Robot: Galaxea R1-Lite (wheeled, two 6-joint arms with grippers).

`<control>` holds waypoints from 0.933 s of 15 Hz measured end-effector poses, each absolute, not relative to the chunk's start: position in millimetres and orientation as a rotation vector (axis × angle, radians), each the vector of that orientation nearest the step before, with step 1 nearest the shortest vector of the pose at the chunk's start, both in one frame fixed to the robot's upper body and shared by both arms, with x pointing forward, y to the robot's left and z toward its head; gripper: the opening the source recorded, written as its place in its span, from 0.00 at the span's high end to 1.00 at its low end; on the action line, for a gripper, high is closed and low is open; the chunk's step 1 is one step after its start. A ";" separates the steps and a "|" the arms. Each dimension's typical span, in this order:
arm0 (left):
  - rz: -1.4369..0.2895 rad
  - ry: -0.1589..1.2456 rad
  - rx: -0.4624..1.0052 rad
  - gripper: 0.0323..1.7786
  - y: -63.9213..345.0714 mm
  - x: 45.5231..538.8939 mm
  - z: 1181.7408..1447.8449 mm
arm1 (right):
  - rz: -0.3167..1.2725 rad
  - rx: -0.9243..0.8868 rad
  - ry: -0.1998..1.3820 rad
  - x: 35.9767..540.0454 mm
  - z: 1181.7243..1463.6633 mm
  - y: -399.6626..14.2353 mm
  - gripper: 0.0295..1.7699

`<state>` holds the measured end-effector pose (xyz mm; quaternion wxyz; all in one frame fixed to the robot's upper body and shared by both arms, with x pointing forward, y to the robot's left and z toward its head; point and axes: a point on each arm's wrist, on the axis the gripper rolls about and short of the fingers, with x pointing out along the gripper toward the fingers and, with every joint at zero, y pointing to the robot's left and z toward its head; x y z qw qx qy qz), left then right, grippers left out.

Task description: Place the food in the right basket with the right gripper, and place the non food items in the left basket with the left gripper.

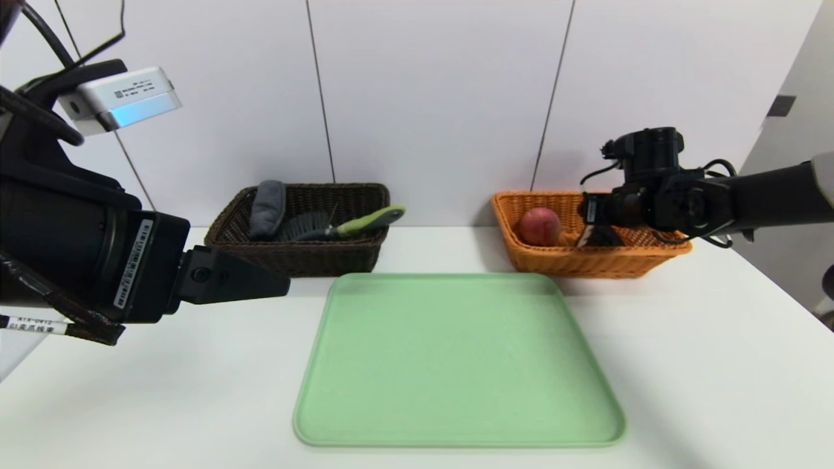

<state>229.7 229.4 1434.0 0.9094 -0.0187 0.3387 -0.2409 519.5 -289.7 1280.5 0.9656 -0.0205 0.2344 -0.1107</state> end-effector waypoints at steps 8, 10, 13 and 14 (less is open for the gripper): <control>-0.490 0.689 -0.045 0.05 232.6 227.9 1435.8 | -0.219 -0.034 0.449 507.7 1304.1 -290.9 0.11; -0.466 0.672 -0.060 0.05 239.3 226.3 1438.5 | -0.215 -0.036 0.476 491.1 1319.5 -291.7 0.09; -0.422 0.613 -0.094 0.05 258.6 212.7 1448.1 | -0.166 -0.037 0.534 454.0 1341.3 -290.9 0.07; -0.389 0.590 -0.109 0.05 267.9 207.1 1451.2 | -0.139 -0.036 0.549 438.8 1348.7 -290.0 0.07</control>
